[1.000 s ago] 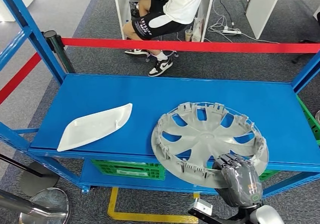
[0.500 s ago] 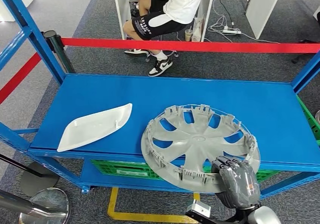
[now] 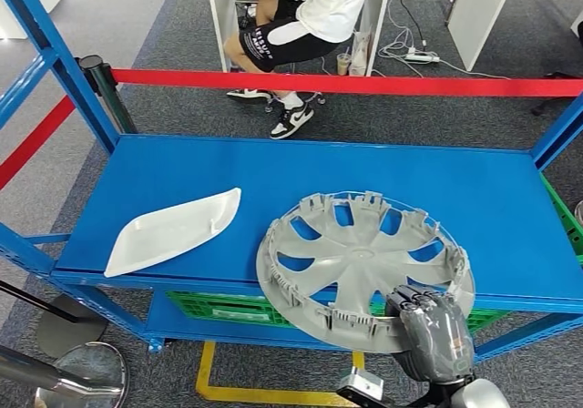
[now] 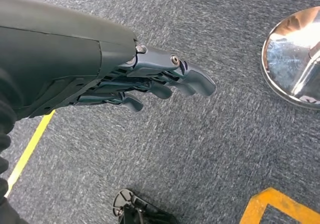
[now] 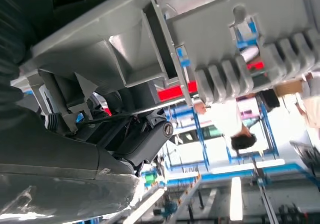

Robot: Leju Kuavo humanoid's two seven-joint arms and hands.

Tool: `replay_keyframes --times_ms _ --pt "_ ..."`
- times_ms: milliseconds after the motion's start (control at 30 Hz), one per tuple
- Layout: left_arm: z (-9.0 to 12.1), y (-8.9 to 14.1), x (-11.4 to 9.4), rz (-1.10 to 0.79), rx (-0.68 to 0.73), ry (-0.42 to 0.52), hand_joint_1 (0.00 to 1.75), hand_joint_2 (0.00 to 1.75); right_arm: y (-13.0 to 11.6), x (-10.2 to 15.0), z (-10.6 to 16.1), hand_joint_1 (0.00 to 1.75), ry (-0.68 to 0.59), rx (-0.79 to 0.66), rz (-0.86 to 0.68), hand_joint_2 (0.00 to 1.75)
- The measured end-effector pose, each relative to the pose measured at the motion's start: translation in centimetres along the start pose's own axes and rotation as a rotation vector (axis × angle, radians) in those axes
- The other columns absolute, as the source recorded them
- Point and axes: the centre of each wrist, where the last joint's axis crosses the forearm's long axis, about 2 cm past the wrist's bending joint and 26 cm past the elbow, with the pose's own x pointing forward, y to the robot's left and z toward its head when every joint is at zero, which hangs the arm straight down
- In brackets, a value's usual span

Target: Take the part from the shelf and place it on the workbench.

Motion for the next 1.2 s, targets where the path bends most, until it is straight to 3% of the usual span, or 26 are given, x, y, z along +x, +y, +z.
replay_keyframes --times_ms 467,867,1200 --pt "0.0 -0.4 0.0 -0.064 -0.028 -0.05 0.0 1.75 -4.5 3.0 -1.3 1.75 -0.021 -0.574 -0.344 1.75" --pt "-0.1 -0.2 0.2 -0.129 -0.036 -0.061 0.0 1.75 -5.9 3.2 -0.8 1.75 -0.02 -0.785 -0.478 1.75" --pt "-0.1 -0.2 0.2 -0.161 -0.047 -0.063 0.0 1.75 -6.4 3.2 -0.1 1.75 -0.005 -0.856 -0.495 1.75"
